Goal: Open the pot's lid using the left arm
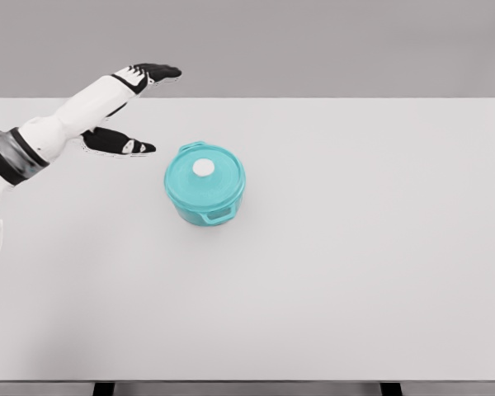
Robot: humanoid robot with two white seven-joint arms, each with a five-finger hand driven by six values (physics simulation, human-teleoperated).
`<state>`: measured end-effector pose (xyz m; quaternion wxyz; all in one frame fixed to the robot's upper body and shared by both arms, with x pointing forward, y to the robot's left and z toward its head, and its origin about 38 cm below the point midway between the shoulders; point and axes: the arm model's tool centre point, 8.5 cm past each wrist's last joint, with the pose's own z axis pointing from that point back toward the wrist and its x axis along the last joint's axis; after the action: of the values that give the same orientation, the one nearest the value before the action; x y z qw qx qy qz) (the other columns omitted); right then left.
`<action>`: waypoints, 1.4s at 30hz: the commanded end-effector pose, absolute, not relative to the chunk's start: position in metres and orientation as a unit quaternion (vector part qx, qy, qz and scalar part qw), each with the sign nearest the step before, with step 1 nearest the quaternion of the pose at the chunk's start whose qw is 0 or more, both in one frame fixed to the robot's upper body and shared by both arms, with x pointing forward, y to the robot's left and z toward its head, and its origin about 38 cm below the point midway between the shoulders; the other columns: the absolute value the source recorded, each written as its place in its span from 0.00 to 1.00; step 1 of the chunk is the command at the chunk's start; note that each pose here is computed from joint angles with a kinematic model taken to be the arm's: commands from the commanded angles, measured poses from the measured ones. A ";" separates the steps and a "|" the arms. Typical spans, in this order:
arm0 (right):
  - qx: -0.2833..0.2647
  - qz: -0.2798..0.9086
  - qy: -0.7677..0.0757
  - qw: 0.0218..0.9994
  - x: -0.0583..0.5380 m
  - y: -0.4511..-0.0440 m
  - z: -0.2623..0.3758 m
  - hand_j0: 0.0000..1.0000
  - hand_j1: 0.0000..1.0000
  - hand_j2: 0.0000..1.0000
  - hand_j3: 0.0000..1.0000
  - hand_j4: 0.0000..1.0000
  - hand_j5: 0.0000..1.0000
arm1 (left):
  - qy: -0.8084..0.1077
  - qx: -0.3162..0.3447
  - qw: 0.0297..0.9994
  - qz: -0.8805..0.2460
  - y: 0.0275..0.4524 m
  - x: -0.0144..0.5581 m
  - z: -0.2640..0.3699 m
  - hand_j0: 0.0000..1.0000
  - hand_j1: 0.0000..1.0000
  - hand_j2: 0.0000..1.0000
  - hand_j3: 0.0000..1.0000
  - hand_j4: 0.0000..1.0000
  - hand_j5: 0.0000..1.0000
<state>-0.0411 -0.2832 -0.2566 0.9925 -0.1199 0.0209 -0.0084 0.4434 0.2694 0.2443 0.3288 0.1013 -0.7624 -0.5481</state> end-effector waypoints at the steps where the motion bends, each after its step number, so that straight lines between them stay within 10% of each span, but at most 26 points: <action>1: -0.120 -0.009 0.021 0.993 -0.041 -0.283 -0.257 1.00 1.00 1.00 1.00 1.00 1.00 | -0.762 0.065 0.340 -0.547 0.247 0.448 0.226 1.00 1.00 1.00 1.00 1.00 1.00; 18: -0.120 -0.009 0.021 0.993 -0.041 -0.283 -0.257 1.00 1.00 1.00 1.00 1.00 1.00 | -0.752 -0.045 0.407 -0.517 0.223 0.433 0.199 0.72 0.72 0.72 0.72 0.72 0.72; 42: -0.120 -0.009 0.021 0.993 -0.041 -0.283 -0.257 1.00 1.00 1.00 1.00 1.00 1.00 | -0.716 -0.013 0.424 -0.554 0.217 0.434 0.168 0.74 0.74 0.74 0.74 0.74 0.74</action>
<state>-0.0411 -0.2832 -0.2566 0.9925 -0.1199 0.0209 -0.0083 0.4339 0.2167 0.1698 0.4219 -0.0130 -0.7175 -0.5542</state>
